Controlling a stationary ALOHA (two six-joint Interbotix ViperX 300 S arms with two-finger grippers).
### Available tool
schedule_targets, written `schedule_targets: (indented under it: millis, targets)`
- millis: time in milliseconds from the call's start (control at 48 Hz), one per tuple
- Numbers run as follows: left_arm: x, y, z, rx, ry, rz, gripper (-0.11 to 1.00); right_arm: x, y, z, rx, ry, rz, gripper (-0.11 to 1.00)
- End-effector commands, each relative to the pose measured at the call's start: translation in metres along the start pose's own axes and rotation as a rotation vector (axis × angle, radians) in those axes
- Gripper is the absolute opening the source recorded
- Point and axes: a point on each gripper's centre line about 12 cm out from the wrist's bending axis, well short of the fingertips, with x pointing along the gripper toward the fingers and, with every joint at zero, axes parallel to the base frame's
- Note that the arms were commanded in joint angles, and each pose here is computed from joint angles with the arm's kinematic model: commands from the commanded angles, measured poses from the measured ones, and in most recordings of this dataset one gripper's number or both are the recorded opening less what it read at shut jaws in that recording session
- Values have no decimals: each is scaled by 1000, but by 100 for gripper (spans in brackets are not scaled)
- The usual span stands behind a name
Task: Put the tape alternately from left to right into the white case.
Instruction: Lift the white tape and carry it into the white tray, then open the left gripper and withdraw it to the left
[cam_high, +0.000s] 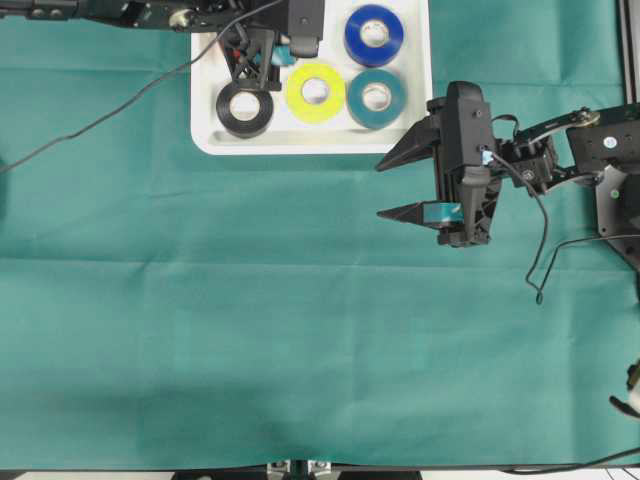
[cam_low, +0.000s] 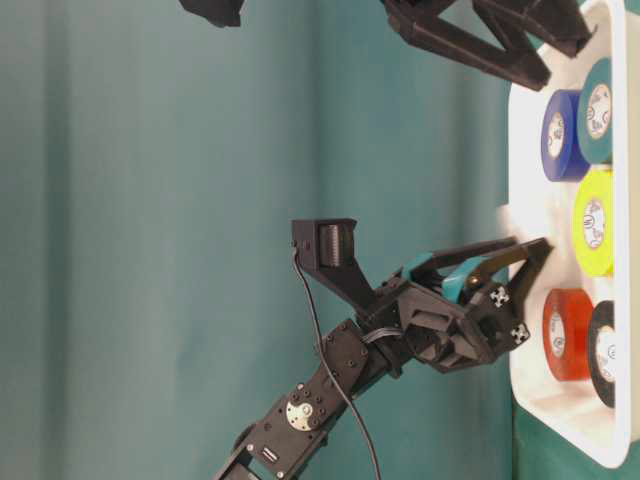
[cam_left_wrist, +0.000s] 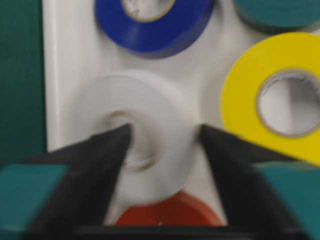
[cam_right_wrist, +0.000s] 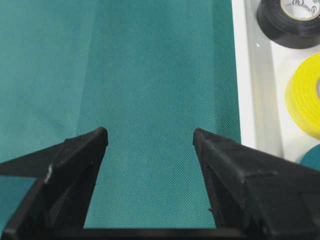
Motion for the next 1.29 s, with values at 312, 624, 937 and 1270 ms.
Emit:
schedule_targets:
  millis: [312,624,937,1270]
  targets:
    - [-21,6,12,1,-46,28,70,0,3,9,-6,-27,12,77]
    - [-26,5,10,-11,-48,28,70,0,3,8,-7,-25,12,77]
    - [-51,-18,12,21,-69,1,69,0,3,8,-6,-23,10,77]
    - [-73,-61,6,52,-74,-70,69,0,3,9,-8,-27,12,77]
